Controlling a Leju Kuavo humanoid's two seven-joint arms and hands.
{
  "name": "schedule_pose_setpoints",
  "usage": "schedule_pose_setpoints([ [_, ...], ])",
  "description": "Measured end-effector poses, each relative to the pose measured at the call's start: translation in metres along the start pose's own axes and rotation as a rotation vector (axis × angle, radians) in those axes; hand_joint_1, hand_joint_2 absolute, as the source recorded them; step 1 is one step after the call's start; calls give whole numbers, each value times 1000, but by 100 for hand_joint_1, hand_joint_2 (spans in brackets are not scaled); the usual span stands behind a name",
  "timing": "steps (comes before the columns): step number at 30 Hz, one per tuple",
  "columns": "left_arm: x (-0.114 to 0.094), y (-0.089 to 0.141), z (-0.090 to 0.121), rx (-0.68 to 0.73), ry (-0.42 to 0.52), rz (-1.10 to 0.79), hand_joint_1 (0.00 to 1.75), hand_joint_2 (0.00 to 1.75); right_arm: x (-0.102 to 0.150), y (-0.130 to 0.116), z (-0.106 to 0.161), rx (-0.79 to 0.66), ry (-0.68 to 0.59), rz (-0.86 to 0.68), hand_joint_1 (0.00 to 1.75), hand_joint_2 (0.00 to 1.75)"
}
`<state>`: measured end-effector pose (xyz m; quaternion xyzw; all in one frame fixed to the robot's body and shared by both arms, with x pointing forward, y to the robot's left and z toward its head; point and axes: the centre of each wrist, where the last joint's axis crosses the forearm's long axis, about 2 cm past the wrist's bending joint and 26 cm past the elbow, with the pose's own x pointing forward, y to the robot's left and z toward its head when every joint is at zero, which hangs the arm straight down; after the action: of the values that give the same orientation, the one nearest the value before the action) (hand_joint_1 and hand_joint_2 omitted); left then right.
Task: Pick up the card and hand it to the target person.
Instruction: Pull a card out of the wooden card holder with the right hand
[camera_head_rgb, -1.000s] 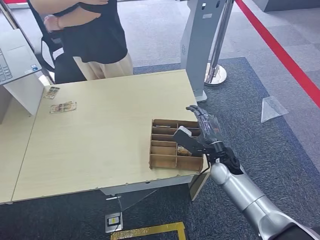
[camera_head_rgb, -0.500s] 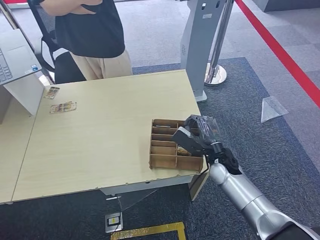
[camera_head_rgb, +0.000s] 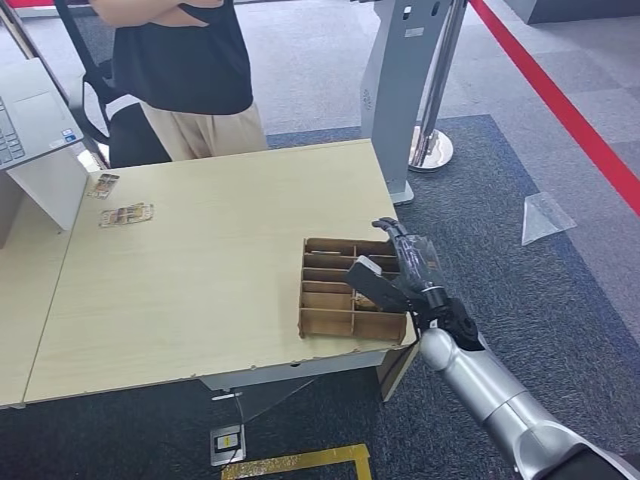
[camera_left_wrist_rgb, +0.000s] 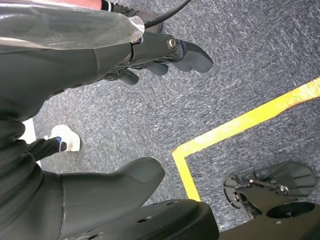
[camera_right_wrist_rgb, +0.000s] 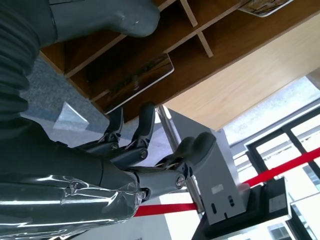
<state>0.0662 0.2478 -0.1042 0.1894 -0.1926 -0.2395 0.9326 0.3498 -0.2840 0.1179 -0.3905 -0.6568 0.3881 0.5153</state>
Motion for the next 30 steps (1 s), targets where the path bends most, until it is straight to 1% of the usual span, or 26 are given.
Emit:
schedule_pose_setpoints([
  [1,0,0,0,0,0,0,0,175,0,0,0,1,1,0,76,175],
  [4,0,0,0,0,0,0,0,175,-1,1,1,5,4,1,82,175],
  [5,0,0,0,0,0,0,0,175,-1,1,1,5,5,2,88,175],
  [7,0,0,0,0,1,0,0,175,-2,1,2,7,6,5,110,175],
  [8,0,0,0,0,2,0,0,175,-2,1,2,7,6,6,127,175],
  [9,0,0,0,1,2,0,0,175,-2,0,2,6,6,8,140,175],
  [11,-1,1,0,1,2,-1,0,175,-2,-1,2,6,5,10,154,175],
  [14,-1,1,0,2,3,-1,0,175,-2,-1,2,6,2,14,154,175],
  [23,-1,1,-1,2,3,-1,0,175,-1,-5,0,10,-11,37,174,175],
  [27,-1,1,-1,-2,-2,-5,0,175,1,-13,-5,22,-19,63,174,175],
  [30,-1,1,-1,-12,-8,-14,0,175,2,-24,-10,45,-51,59,174,175],
])
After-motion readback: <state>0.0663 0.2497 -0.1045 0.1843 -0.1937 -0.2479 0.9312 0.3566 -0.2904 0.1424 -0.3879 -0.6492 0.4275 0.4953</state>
